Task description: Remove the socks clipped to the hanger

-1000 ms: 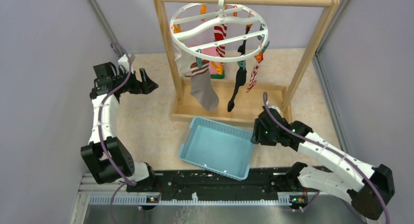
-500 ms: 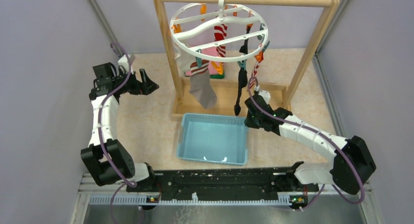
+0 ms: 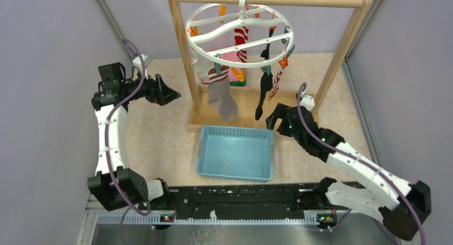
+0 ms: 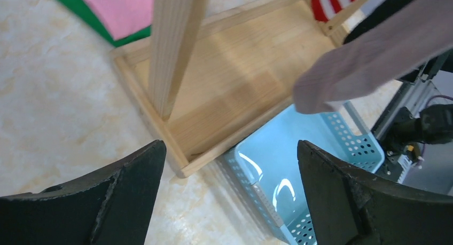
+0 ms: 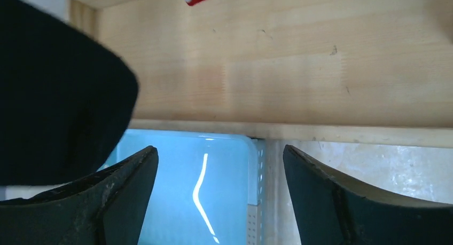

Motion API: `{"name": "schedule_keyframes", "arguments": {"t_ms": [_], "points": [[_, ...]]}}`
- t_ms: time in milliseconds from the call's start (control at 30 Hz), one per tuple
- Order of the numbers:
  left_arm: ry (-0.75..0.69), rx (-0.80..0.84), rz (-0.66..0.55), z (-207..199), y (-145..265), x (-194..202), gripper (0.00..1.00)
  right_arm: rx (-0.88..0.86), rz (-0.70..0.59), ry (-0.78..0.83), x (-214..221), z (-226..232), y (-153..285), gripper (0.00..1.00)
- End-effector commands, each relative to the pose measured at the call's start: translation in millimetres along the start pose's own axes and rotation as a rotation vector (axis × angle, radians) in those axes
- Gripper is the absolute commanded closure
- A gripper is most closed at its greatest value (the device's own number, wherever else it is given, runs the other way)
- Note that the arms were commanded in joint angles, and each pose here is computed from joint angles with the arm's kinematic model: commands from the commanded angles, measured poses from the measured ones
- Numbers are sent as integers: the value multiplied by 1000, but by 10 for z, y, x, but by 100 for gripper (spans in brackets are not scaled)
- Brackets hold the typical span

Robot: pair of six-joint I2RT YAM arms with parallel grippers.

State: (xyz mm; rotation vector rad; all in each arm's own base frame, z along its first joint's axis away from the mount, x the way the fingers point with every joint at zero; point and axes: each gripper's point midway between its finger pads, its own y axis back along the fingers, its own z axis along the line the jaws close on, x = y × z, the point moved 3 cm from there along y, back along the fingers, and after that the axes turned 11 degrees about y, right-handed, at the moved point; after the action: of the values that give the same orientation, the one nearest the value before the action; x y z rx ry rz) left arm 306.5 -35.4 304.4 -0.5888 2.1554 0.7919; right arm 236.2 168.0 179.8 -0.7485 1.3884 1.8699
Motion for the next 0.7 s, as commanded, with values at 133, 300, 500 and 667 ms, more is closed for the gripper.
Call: {"name": "schedule_keyframes", "arguments": {"t_ms": [133, 300, 500, 667], "points": [[-159, 241, -44, -935, 171, -374, 1, -291, -250, 195, -295, 516, 684, 11], [-266, 315, -145, -1446, 204, -566, 1, -616, -406, 369, -589, 1250, 921, 10], [-265, 373, -128, -1592, 164, -611, 1, -629, -559, 473, -946, 1681, 752, 2], [-252, 455, -102, -1768, 85, -613, 1, -702, -640, 447, -1227, 1862, 517, 1]]}}
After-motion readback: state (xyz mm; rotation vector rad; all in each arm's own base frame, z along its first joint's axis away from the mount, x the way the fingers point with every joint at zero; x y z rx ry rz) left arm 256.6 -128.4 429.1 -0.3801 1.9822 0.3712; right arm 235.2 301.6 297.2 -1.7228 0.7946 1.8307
